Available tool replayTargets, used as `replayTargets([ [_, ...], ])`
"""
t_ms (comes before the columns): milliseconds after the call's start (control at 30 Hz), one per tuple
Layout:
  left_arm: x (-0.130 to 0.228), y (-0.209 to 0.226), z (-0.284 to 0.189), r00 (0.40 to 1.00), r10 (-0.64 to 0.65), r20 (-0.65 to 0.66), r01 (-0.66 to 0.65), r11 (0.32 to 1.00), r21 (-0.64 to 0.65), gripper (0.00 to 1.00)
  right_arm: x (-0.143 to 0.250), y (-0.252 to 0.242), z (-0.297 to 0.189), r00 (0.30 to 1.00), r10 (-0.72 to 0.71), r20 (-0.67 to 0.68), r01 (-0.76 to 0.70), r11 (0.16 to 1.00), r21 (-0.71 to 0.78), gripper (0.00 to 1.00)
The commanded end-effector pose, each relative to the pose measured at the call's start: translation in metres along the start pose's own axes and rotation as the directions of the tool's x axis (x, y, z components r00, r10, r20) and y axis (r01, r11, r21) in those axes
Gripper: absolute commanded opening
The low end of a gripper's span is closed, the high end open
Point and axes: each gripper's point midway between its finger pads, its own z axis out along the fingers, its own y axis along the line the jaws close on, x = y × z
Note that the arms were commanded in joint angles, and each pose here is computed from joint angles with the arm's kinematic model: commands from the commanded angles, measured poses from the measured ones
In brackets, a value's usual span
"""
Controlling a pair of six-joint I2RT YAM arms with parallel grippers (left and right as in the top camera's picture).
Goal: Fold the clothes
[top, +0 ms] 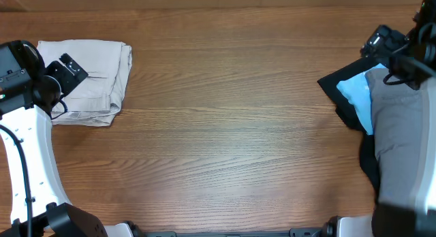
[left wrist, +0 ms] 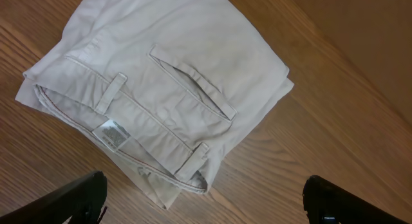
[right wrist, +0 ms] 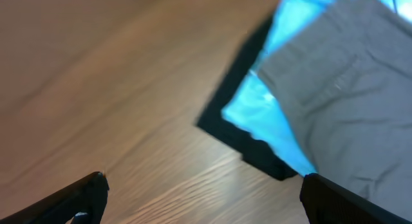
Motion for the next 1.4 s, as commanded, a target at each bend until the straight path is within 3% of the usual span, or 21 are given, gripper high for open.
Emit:
replayTargets([
  [0, 0.003, -0.002, 0.002, 1.0, -0.002, -0.012, 0.002, 1.0, 0.012, 1.0, 0.004, 0.025, -0.091, 0.981, -0.042, 0.189, 0.067, 0.989, -0.131, 1.0],
  [167, 0.003, -0.002, 0.002, 1.0, -0.002, -0.012, 0.002, 1.0, 0.012, 1.0, 0.038, 0.048, -0.189, 0.931, -0.083, 0.355, 0.2, 0.93, -0.309, 1.0],
  [300, 0.003, -0.002, 0.002, 1.0, -0.002, -0.012, 0.002, 1.0, 0.011, 1.0, 0.07, 0.034, -0.268, 0.872, -0.045, 0.488, 0.286, 0.855, -0.432, 1.0],
  [567, 0.003, -0.002, 0.002, 1.0, -0.002, -0.012, 0.002, 1.0, 0.012, 1.0, 0.132, -0.024, -0.33, 0.82, 0.015, 0.572, 0.35, 0.777, -0.523, 1.0],
  [733, 0.003, -0.002, 0.002, 1.0, -0.002, -0.012, 0.002, 1.0, 0.012, 1.0, 0.166, -0.047, -0.322, 0.821, 0.024, 0.57, 0.356, 0.759, -0.545, 1.0],
  [900, 0.003, -0.002, 0.002, 1.0, -0.002, -0.012, 0.002, 1.0, 0.012, 1.0, 0.188, -0.054, -0.284, 0.834, 0.03, 0.551, 0.331, 0.771, -0.543, 1.0],
  [1133, 0.003, -0.002, 0.002, 1.0, -0.002, -0.012, 0.002, 1.0, 0.012, 1.0, 0.19, -0.036, -0.222, 0.818, 0.053, 0.573, 0.334, 0.767, -0.548, 1.0],
  [1367, 0.003, -0.002, 0.002, 1.0, -0.002, -0.012, 0.002, 1.0, 0.012, 1.0, 0.181, -0.014, -0.167, 0.753, 0.134, 0.645, 0.355, 0.742, -0.568, 1.0],
])
